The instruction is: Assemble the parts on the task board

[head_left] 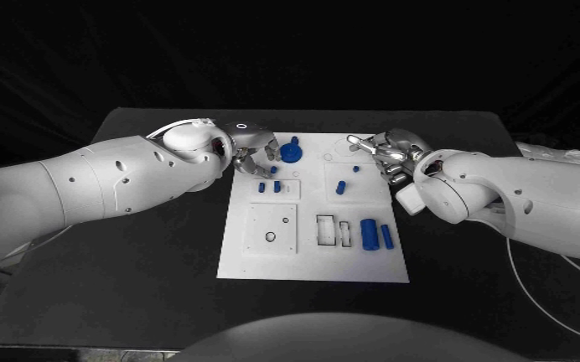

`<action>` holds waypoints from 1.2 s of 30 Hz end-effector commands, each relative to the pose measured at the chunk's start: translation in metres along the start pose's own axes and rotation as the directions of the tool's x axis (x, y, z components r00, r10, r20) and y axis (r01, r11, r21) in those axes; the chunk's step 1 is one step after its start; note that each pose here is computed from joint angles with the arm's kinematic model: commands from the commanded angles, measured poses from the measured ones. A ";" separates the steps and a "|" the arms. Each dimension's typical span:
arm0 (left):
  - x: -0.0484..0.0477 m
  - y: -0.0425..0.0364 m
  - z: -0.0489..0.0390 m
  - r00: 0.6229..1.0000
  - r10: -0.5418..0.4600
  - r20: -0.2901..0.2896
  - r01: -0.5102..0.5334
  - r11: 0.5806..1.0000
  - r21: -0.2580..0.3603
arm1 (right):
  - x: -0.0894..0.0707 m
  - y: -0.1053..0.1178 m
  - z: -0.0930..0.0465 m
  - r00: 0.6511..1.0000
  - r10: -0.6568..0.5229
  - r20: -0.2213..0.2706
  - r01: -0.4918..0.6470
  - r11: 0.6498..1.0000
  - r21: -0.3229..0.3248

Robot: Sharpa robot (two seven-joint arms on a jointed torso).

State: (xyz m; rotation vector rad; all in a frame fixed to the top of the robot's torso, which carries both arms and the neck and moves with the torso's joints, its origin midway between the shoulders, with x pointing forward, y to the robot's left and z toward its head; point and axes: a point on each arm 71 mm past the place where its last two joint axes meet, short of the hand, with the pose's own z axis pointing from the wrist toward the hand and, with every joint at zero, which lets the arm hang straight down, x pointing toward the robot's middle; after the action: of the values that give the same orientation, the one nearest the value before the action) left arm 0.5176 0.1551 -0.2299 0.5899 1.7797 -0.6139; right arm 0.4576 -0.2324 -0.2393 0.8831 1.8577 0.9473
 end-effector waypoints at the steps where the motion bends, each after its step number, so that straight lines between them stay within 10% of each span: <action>1: -0.0036 -0.0011 -0.0038 0.998 -0.042 0.043 0.040 0.998 0.041 | 0.001 0.000 0.000 1.000 -0.004 -0.006 0.004 1.000 -0.006; 10: -0.0251 0.0110 -0.0246 0.928 -0.296 0.224 0.288 0.955 0.069 | -0.004 0.009 0.001 0.999 -0.031 0.017 0.031 0.999 -0.029; 17: -0.0413 0.0277 -0.0415 0.679 -0.591 0.436 0.614 0.782 0.105 | -0.020 0.040 0.005 0.968 -0.241 0.074 0.249 0.958 -0.143; 24: -0.0398 0.0349 -0.0500 0.442 -0.718 0.537 0.787 0.598 0.151 | -0.032 0.059 0.006 0.800 -0.583 0.144 0.600 0.770 -0.215; 36: -0.0278 0.0254 -0.0584 0.271 -0.792 0.547 0.877 0.438 0.199 | -0.033 0.052 0.005 0.557 -0.822 0.118 0.828 0.538 -0.156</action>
State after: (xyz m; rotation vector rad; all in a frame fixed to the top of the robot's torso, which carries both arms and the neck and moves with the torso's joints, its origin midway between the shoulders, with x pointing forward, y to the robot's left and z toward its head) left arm 0.5017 0.2087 -0.1924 -0.6466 1.4430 -1.1941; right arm 0.4876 -0.2342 -0.1785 -0.0210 1.7508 0.5985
